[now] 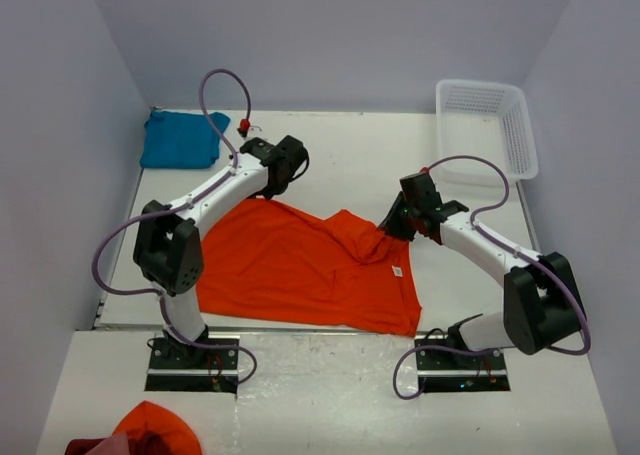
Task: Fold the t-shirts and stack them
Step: Grap the side of the flattened tshirt furthest away from the robot with both arms
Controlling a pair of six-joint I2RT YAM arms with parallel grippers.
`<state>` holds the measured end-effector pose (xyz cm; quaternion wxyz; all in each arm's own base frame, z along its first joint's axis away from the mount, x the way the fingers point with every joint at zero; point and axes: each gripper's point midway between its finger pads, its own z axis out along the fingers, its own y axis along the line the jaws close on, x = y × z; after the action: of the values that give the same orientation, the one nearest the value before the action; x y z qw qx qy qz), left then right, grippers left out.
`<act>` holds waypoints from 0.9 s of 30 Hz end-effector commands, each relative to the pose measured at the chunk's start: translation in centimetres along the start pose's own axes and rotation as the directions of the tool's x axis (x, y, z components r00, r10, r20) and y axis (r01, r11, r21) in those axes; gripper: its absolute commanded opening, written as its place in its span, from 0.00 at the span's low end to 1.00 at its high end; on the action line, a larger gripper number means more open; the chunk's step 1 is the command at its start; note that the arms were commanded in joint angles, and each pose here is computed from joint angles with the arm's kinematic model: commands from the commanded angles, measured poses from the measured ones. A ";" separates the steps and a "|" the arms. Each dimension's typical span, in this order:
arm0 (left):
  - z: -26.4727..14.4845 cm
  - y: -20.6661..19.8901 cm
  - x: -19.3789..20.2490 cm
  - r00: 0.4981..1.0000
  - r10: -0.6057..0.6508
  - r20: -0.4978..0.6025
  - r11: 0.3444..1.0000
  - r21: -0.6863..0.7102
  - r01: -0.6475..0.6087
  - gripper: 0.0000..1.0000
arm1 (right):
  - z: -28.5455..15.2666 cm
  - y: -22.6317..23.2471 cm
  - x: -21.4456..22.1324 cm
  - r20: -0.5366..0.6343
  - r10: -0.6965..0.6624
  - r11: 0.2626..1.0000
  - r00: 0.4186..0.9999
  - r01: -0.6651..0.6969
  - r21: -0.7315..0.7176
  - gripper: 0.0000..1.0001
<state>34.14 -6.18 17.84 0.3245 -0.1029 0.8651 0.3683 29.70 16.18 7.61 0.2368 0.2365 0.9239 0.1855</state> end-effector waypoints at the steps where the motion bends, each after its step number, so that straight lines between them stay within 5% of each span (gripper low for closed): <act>1: -1.1 0.1 -1.1 0.998 -0.055 0.032 0.995 0.085 0.053 0.00 | 0.0 -0.4 -0.7 0.034 0.013 1.000 0.999 -0.014 0.023 0.28; 10: -3.4 -1.1 -1.4 0.997 -0.067 0.026 0.944 0.324 0.055 0.00 | 1.2 -0.9 -0.6 0.017 0.047 0.998 0.999 -0.048 0.041 0.28; 27: -4.3 -0.4 -1.8 0.996 -0.073 0.049 0.923 0.382 0.049 0.00 | 4.4 -1.2 0.8 -0.046 0.095 0.995 0.994 -0.092 0.049 0.28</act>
<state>33.28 -9.32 20.33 0.3623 -0.0605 0.9095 0.1949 30.11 16.19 3.13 0.1917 0.2740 0.9272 0.1686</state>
